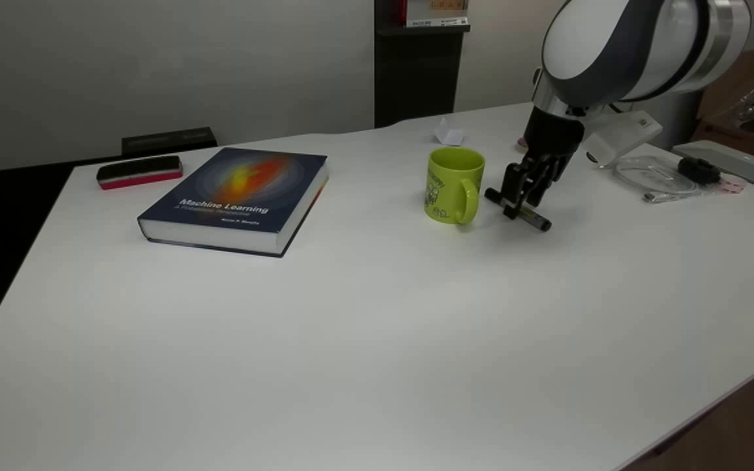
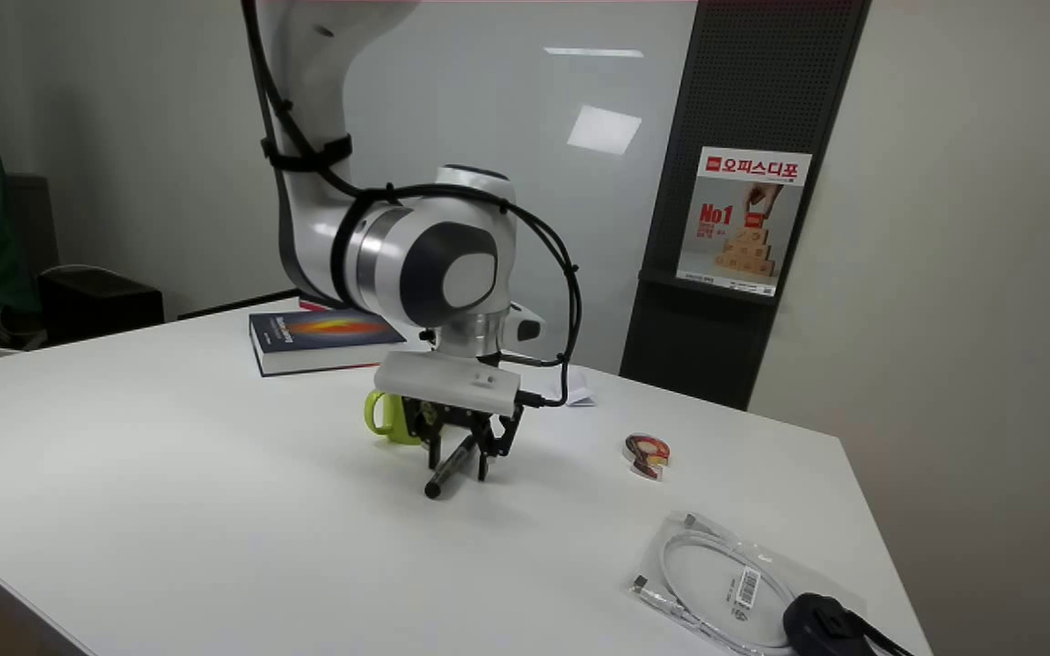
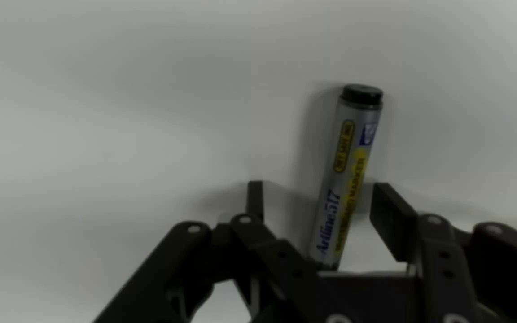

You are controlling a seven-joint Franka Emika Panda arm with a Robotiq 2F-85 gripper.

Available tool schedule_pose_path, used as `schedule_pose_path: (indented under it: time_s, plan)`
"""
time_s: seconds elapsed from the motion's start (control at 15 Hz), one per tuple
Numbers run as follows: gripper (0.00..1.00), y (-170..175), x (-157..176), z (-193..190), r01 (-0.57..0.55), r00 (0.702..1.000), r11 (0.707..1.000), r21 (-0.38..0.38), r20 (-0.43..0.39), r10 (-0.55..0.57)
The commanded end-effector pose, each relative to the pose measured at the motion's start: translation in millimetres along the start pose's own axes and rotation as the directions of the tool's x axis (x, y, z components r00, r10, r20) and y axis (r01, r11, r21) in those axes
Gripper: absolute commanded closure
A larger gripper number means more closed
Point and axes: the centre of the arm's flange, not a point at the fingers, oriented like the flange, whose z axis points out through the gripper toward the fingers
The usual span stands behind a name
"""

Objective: Pick up the pen from the table and put it in the yellow cup.

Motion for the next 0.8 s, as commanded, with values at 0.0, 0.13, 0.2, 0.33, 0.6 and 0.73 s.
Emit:
schedule_pose_path:
  time_s: [0.0,0.13,0.2,0.33,0.6,0.73]
  plan:
    - [0.65,4.4,9.9,0.8,-0.014,1.000,1.000,-0.005,-0.013,0.014]
    - [0.79,4.2,10.3,-0.4,-0.012,1.000,1.000,-0.006,-0.016,0.012]
    - [0.85,4.2,10.2,-0.8,-0.012,1.000,1.000,-0.004,-0.017,0.012]
    - [0.98,3.5,9.4,-3.5,-0.010,1.000,1.000,0.001,-0.015,0.010]
    - [0.95,1.3,8.4,-27.4,-0.010,1.000,1.000,0.008,0.014,0.010]
    - [0.95,1.5,8.8,-47.4,-0.018,0.998,1.000,0.005,0.052,0.017]
